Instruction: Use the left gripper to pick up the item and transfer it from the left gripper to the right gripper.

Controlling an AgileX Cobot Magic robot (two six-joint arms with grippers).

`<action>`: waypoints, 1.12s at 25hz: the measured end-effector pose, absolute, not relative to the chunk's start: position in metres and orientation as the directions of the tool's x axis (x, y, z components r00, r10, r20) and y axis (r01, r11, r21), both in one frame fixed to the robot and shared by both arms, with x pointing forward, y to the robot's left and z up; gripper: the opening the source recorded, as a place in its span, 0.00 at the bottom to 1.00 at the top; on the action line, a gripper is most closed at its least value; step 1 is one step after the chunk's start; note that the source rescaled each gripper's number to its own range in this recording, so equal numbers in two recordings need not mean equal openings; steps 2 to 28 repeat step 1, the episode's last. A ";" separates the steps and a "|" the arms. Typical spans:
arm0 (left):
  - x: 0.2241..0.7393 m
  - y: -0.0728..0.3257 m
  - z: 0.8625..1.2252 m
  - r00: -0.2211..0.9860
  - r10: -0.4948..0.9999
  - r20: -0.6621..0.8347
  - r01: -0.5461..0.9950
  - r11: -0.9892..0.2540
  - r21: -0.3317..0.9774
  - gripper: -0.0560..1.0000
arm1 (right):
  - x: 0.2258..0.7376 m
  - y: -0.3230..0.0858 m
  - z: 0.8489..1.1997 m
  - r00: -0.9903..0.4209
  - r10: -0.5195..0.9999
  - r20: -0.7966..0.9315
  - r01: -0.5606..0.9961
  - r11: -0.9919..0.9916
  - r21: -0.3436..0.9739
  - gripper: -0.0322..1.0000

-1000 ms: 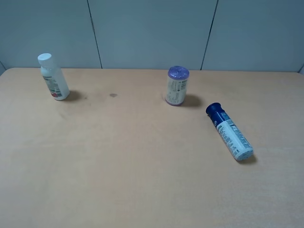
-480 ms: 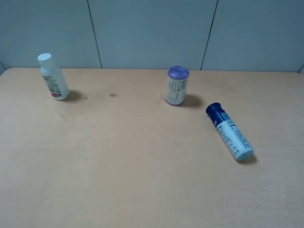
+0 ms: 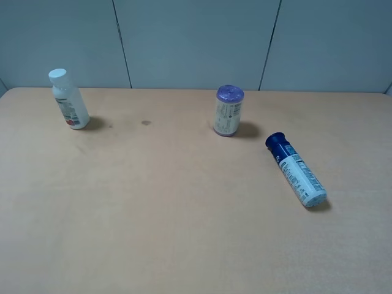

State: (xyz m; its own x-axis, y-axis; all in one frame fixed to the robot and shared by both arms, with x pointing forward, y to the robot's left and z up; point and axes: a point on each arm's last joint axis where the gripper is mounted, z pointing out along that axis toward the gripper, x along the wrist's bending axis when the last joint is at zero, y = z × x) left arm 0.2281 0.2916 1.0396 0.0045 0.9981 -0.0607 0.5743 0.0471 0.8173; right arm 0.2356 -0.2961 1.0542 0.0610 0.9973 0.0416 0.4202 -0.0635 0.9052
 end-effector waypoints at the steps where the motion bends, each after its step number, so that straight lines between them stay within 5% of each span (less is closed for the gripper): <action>1: 0.228 0.292 1.040 0.004 0.998 -0.061 0.574 0.047 0.817 0.96 | 0.236 -0.296 1.054 0.061 0.997 0.042 0.420 -0.063 0.905 1.00; 28: 0.228 0.292 1.040 0.004 0.998 -0.061 0.574 0.047 0.817 0.96 | 0.236 -0.296 1.054 0.061 0.997 0.042 0.420 -0.063 0.905 1.00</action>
